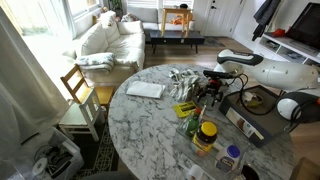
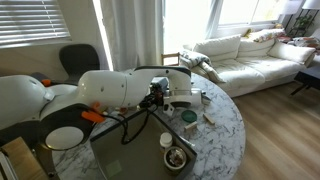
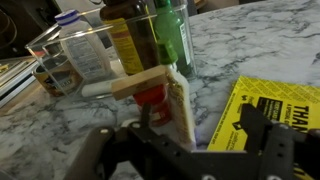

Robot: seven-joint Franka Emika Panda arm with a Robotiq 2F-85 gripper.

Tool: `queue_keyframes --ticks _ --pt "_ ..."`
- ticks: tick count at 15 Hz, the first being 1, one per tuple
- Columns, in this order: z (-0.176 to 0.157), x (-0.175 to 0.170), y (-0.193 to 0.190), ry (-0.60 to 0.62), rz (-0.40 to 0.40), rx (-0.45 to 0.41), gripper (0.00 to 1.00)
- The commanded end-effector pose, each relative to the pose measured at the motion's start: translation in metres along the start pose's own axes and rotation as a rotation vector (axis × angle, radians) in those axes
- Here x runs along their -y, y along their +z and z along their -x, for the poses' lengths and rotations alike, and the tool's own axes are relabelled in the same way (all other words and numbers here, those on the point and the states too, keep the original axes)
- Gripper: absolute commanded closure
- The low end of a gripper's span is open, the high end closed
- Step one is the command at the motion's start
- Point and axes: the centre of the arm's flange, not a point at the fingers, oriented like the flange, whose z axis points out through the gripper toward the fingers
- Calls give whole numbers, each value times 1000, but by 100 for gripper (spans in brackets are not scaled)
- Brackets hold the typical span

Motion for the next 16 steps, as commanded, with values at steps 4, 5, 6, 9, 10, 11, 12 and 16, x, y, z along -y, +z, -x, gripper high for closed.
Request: queue_keyframes --ticks 4,5,6,9,10,11,12,16 --pt "-14 19 -16 -19 -57 -99 0" --pt "-15 21 -17 -45 -79 -117 0" --pt "-4 7 -8 -8 -54 -78 1" --pt "-1 9 -7 -16 -58 -76 0" --pt "-1 9 -7 -17 -58 -75 0" --pt "-1 9 -7 -17 -58 -75 0" --pt "4 5 -10 3 -63 -106 0" --pt "41 -21 -34 121 -69 -268 0"
